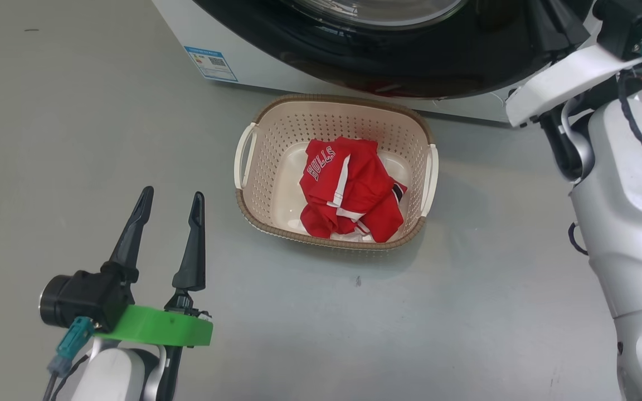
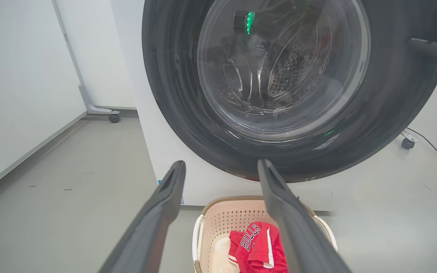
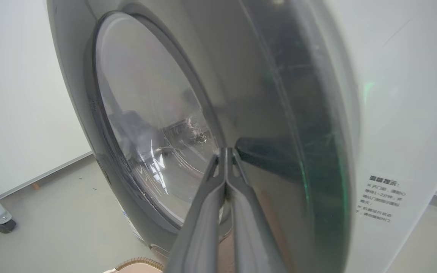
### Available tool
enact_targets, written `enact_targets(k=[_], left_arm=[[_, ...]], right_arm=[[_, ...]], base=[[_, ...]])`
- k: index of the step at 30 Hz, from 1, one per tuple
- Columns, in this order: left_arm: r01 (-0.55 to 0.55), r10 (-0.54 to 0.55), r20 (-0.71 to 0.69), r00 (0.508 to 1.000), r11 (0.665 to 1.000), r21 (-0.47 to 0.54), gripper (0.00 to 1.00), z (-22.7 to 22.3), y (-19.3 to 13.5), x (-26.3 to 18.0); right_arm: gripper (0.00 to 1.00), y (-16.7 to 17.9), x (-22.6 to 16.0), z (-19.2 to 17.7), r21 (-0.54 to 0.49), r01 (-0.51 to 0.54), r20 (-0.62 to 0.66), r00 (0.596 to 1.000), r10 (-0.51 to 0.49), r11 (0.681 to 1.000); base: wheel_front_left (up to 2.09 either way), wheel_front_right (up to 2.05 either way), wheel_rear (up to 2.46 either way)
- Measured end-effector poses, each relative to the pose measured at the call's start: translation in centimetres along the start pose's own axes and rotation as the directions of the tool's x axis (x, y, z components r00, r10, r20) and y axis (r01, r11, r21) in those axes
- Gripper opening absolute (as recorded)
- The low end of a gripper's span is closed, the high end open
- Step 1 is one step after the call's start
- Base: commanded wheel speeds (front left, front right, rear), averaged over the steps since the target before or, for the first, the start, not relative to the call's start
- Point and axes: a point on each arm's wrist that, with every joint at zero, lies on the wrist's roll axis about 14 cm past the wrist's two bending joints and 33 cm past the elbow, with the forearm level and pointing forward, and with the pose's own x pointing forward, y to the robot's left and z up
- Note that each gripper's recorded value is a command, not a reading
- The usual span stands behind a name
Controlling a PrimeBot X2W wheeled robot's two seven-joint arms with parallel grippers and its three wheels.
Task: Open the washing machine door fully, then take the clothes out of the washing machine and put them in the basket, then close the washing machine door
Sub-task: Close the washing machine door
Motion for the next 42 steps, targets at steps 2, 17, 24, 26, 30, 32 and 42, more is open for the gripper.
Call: enact_targets(k=[2,17,24,26,30,32,42], left_arm=[[0.005,-0.005,0.002,1.0,1.0,0.002,1.0,0.1,0.0,0.2],[-0.013,0.013,0.014,1.0,1.0,0.013,1.0,0.5,0.7,0.4],[-0.027,0.027,0.007,1.0,0.999,0.023,1.0,0.4,1.2,0.2],[-0.028,0.028,0.007,1.0,0.999,0.023,1.0,0.3,1.2,0.1],[-0.03,0.03,0.009,1.0,0.999,0.023,1.0,0.4,1.3,0.2],[-0.031,0.03,0.011,0.999,0.999,0.024,1.0,0.5,1.3,0.2],[-0.031,0.031,0.024,0.999,0.999,0.027,1.0,0.8,1.5,0.6]], right_arm=[[0.0,-0.4,0.4,0.3,-0.001,0.006,0.007,1.0,-0.006,1.0],[0.0,-3.3,3.8,2.5,-0.034,0.047,0.047,0.998,-0.046,0.998],[0.0,-3.9,4.4,2.7,-0.024,0.075,0.057,0.996,-0.073,0.997],[0.0,-4.1,4.5,2.8,-0.02,0.086,0.06,0.995,-0.085,0.996],[0.0,-4.4,4.7,2.8,-0.016,0.095,0.059,0.994,-0.094,0.995],[0.0,-4.3,4.7,2.7,-0.015,0.095,0.059,0.994,-0.094,0.995],[0.0,-3.0,4.4,1.9,0.011,0.078,0.035,0.996,-0.078,0.997]], base=[[0.0,0.0,0.0],[0.0,0.0,0.0],[0.0,0.0,0.0],[0.0,0.0,0.0],[0.0,0.0,0.0],[0.0,0.0,0.0],[0.0,0.0,0.0]])
